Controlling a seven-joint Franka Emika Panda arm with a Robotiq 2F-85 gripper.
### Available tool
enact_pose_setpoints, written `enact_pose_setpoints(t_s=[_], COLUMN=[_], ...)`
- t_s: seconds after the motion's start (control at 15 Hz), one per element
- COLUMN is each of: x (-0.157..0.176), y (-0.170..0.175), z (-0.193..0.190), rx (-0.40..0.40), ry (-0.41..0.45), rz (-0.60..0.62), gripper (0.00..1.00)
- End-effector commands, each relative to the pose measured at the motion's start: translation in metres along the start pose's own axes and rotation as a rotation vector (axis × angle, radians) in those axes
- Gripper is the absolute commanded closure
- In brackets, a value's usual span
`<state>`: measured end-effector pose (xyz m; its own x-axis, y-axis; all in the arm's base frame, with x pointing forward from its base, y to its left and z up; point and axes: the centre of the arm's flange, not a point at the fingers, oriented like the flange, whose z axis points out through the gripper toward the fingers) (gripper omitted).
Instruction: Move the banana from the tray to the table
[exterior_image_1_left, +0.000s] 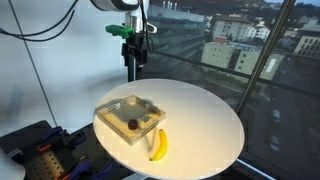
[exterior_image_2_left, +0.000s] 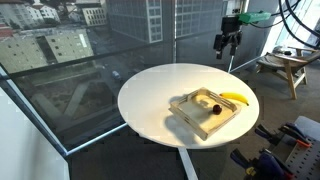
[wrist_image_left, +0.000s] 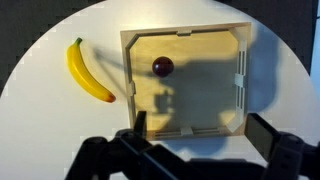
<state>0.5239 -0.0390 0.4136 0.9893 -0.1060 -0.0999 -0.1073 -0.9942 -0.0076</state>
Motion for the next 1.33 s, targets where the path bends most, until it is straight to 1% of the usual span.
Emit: enact_pose_setpoints(t_s=[0.0, 0.8, 1.27], x=[-0.011, -0.025, -0.038], y=[-0.003, -0.021, -0.028], z=[-0.016, -0.043, -0.057], rx=[0.014, 0.012, 0.012], ry=[0.008, 0.059, 0.065], rz=[0.001, -0.042, -0.061], gripper=[0.00, 0.00, 0.00])
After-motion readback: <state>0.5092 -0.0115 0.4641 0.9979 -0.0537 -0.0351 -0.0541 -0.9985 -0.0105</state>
